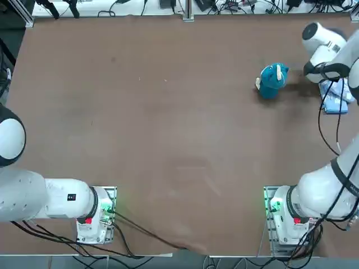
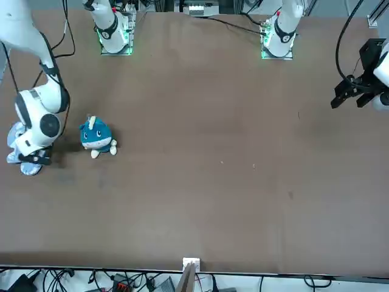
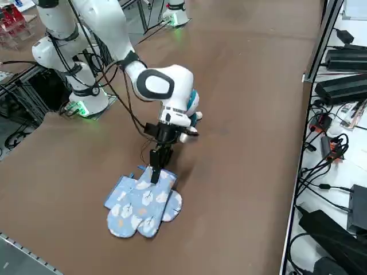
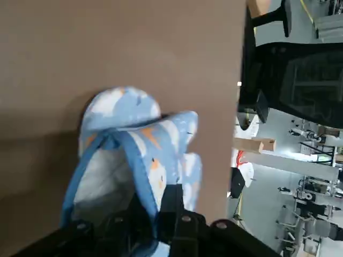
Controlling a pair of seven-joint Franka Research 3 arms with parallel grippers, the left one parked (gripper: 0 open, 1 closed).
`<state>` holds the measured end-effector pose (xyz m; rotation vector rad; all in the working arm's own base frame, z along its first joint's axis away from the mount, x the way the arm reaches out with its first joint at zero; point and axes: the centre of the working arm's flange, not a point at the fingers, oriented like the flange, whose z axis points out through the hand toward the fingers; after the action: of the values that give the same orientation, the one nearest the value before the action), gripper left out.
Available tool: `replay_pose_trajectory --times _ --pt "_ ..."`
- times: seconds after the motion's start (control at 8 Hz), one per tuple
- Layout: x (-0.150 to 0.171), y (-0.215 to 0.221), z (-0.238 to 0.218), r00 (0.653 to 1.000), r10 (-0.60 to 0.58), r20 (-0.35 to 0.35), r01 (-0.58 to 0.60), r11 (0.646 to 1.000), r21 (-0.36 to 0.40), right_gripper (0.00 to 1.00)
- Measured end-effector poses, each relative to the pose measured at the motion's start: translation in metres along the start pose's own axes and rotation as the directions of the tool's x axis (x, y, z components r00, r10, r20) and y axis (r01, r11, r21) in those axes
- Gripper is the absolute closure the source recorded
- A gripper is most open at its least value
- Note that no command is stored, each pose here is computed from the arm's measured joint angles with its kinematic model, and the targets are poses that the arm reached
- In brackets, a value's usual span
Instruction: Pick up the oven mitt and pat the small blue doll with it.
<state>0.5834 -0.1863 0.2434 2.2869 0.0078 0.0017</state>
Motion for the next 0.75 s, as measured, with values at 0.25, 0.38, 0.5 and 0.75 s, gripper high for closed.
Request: replay_pose_trajectory --times 0.25,0.38,0.5,0.75 --pt "0.012 0.058 -0.047 1.000 -0.006 -0.003 0.006 0.997 0.079 0.96" --pt "0.014 0.090 -0.077 0.999 -0.031 0.021 0.028 0.989 0.147 0.96" --pt "0.017 0.120 -0.111 0.997 -0.066 0.042 0.055 0.973 0.226 0.96" --pt "0.022 0.166 -0.178 0.989 -0.142 0.044 0.119 0.932 0.343 0.96"
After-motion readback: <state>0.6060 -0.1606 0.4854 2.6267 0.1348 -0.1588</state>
